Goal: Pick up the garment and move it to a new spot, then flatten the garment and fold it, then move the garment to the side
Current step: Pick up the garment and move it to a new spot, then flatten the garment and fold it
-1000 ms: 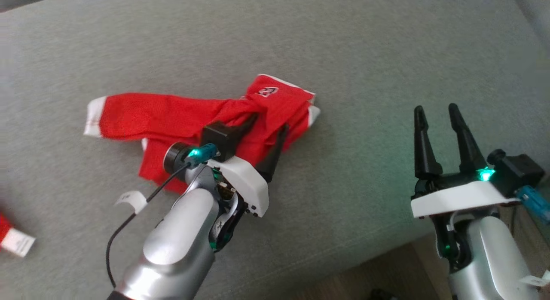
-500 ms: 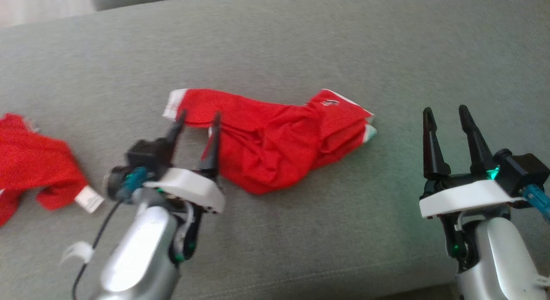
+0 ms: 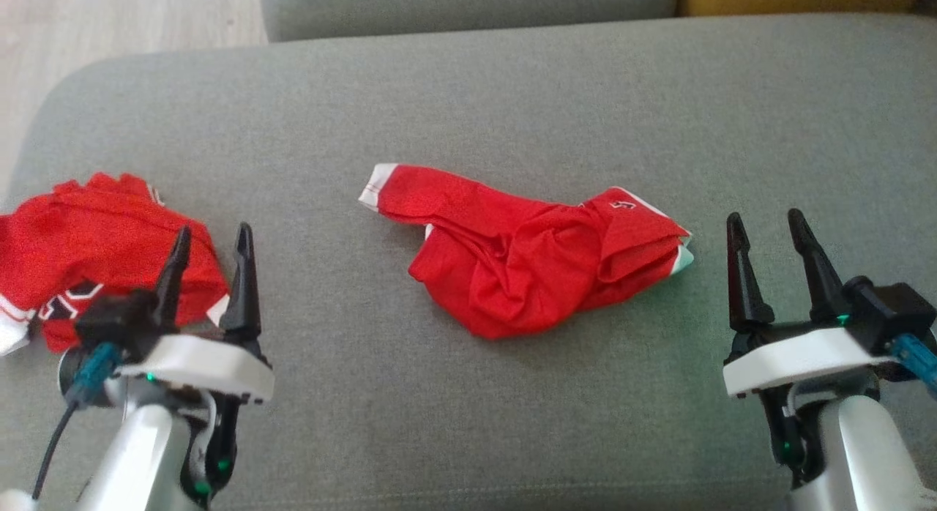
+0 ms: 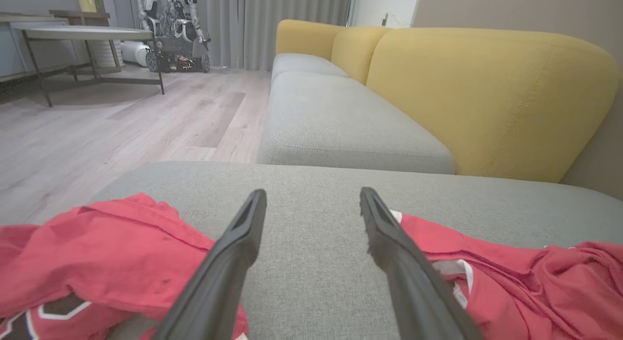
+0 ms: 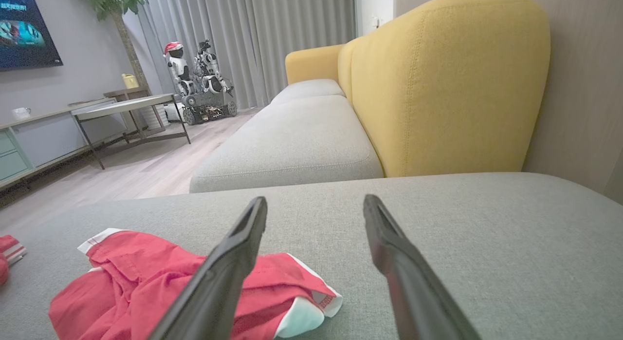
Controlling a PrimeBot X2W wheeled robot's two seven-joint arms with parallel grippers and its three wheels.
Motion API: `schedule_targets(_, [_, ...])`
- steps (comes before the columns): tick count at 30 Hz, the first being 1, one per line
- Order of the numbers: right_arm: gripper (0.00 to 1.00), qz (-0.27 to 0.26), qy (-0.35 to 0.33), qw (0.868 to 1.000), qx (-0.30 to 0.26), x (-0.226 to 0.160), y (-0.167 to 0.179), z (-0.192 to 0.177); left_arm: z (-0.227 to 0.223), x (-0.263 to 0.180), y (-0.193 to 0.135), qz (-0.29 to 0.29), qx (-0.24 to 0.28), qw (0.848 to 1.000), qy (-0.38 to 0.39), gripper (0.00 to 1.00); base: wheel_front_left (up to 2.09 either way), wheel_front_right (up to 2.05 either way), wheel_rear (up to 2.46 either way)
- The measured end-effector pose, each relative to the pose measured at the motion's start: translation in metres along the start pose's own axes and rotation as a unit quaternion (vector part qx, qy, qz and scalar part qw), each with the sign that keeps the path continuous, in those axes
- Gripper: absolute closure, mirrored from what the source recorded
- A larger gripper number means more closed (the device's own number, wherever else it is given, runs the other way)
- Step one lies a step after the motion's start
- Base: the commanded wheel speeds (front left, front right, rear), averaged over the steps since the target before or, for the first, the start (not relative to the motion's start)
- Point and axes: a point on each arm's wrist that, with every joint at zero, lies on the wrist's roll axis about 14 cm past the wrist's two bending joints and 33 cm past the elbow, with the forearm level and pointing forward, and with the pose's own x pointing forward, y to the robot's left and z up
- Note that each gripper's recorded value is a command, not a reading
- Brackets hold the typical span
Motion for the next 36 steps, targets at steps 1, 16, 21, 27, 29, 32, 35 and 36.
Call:
schedule_targets(1, [0.00, 0.002, -0.001, 1.000, -0.001, 0.000, 0.001, 0.002, 0.002, -0.004, 0.002, 0.000, 0.002, 1.000, -0.003, 0.00, 0.00, 0.00, 0.00])
schedule_targets(16, [0.00, -0.002, 0.008, 1.000, -0.003, -0.038, 0.003, 0.001, 0.001, -0.047, -0.008, -0.023, 0.001, 1.000, 0.002, 0.00, 0.00, 0.00, 0.00])
schedule_targets(21, [0.00, -0.002, 0.011, 1.000, -0.003, -0.042, 0.004, 0.001, 0.004, -0.048, -0.008, -0.022, 0.001, 1.000, -0.002, 0.00, 0.00, 0.00, 0.00])
schedule_targets(27, [0.00, 0.000, 0.011, 1.000, -0.003, -0.043, 0.005, 0.001, 0.005, -0.049, -0.007, -0.020, -0.002, 1.000, -0.003, 0.00, 0.00, 0.00, 0.00])
schedule_targets(29, [0.00, 0.000, 0.011, 1.000, -0.003, -0.042, 0.005, 0.001, 0.004, -0.049, -0.006, -0.017, -0.002, 1.000, -0.002, 0.00, 0.00, 0.00, 0.00])
schedule_targets(32, [0.00, 0.000, 0.011, 1.000, -0.003, -0.042, 0.005, 0.001, 0.004, -0.049, -0.006, -0.017, -0.002, 1.000, -0.002, 0.00, 0.00, 0.00, 0.00])
schedule_targets(35, [0.00, -0.001, 0.012, 1.000, -0.003, -0.042, 0.005, 0.001, 0.004, -0.049, -0.007, -0.019, -0.002, 1.000, -0.001, 0.00, 0.00, 0.00, 0.00])
schedule_targets(36, [0.00, -0.001, 0.012, 1.000, -0.003, -0.043, 0.005, 0.001, 0.004, -0.049, -0.008, -0.019, -0.002, 1.000, -0.001, 0.00, 0.00, 0.00, 0.00])
